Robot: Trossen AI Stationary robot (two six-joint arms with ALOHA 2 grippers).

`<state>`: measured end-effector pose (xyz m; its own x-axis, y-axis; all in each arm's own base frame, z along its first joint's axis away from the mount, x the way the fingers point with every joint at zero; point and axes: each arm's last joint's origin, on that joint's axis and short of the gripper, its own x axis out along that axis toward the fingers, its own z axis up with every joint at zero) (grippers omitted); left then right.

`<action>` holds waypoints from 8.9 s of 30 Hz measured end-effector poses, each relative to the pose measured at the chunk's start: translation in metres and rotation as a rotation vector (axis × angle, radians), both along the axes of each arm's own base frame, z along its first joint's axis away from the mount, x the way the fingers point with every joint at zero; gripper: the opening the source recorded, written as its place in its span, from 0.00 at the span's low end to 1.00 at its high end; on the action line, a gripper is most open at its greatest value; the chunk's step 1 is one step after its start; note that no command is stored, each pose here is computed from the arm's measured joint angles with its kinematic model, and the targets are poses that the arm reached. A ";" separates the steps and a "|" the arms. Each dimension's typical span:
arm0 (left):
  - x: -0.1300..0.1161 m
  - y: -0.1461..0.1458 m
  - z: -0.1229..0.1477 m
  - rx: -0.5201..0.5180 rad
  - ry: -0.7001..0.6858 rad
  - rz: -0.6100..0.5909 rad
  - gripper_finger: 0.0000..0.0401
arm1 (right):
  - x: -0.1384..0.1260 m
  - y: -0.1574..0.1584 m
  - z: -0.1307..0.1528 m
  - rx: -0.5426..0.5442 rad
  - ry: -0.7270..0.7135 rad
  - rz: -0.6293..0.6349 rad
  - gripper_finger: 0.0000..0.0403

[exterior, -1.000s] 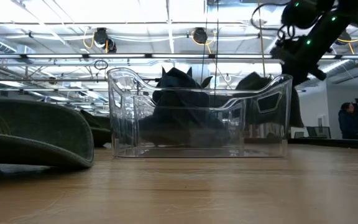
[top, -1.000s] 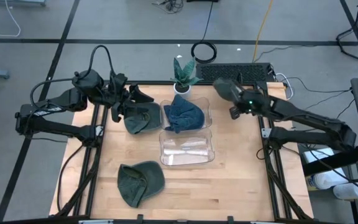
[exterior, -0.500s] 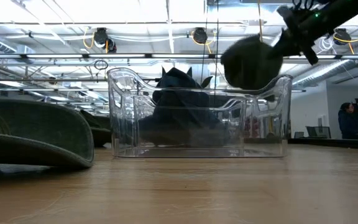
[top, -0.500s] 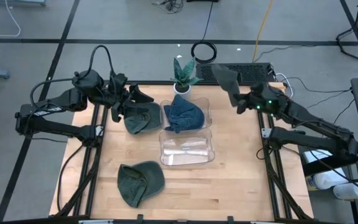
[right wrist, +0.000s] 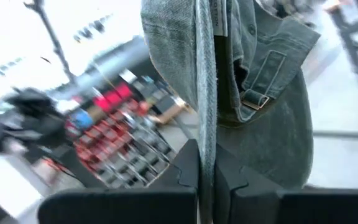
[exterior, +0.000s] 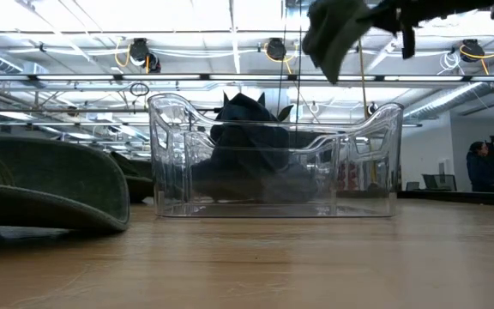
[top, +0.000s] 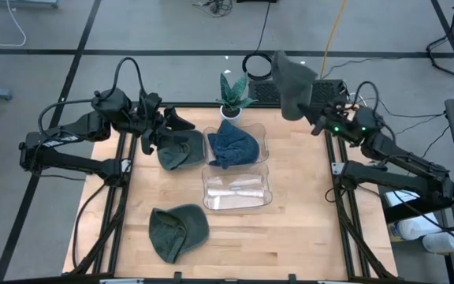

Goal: Pick & Place hat
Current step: Put the top right black cap into the bottom transparent bin

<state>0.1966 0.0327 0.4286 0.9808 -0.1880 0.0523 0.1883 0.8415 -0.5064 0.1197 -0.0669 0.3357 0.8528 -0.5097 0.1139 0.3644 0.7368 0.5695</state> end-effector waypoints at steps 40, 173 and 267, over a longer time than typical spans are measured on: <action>0.009 0.022 0.014 -0.360 -0.147 0.138 0.76 | 0.136 0.049 0.108 -0.401 -0.329 0.334 0.00; 0.057 -0.092 0.009 -0.300 -0.320 -0.062 0.03 | 0.111 -0.027 0.098 0.280 0.055 1.309 0.59; 0.170 -0.095 -0.245 -0.572 0.438 0.305 0.03 | 0.012 -0.031 0.160 -0.528 -0.189 0.835 0.52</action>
<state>0.3669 -0.0619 0.1840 0.9383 0.0328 -0.3443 -0.3269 0.4094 -0.8518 0.1313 -0.0984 0.4958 0.8586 0.3977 0.3234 -0.4465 0.8901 0.0909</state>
